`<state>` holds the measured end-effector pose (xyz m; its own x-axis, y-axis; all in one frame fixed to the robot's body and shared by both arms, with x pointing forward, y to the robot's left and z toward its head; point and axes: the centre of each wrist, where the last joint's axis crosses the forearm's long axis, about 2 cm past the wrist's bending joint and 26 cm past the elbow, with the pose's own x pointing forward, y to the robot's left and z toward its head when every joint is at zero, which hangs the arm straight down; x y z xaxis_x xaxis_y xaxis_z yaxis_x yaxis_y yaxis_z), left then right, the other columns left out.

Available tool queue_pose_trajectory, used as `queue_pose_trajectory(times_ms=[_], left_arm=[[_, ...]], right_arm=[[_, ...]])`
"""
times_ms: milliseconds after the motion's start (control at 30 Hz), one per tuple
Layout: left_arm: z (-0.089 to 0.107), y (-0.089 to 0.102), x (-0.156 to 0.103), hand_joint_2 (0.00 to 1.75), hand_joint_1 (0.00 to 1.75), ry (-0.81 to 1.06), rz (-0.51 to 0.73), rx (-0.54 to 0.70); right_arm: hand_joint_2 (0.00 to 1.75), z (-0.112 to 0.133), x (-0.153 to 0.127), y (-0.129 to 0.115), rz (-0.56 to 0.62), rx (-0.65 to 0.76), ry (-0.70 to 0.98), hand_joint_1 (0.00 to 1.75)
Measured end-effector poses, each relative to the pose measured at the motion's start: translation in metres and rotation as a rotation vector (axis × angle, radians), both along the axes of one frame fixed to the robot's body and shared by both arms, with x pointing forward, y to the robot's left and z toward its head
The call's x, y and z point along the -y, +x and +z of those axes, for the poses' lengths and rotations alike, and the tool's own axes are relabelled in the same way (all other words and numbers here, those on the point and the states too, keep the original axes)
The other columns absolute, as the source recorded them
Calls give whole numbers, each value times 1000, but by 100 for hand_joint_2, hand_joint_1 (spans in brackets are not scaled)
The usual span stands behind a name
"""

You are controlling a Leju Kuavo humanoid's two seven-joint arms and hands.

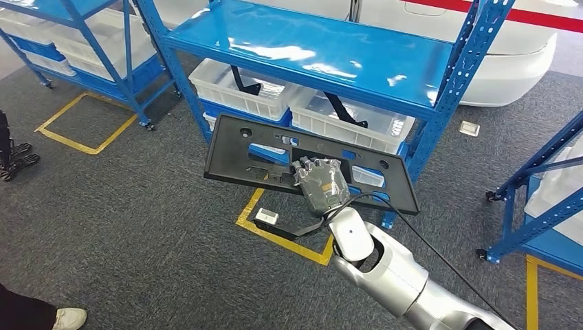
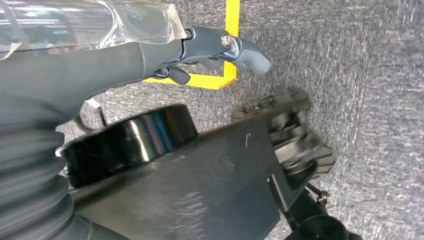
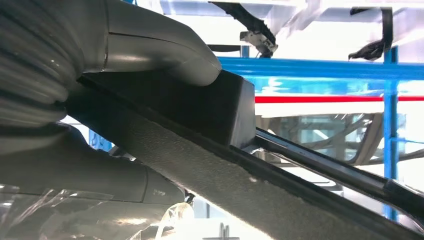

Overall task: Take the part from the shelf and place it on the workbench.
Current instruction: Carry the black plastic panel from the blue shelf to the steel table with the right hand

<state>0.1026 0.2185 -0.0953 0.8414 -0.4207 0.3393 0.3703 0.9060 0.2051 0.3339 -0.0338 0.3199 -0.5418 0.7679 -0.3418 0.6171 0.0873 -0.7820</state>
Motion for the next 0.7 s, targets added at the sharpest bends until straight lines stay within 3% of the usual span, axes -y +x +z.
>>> queue_pose_trajectory(times_ms=[533,700], left_arm=[[0,0,0,175,0,7,-27,-13],[1,3,1,175,0,17,-56,-2]], right_arm=[[175,-1,0,-5,14,-3,11,175],[175,-11,8,-5,-2,-29,19,175]])
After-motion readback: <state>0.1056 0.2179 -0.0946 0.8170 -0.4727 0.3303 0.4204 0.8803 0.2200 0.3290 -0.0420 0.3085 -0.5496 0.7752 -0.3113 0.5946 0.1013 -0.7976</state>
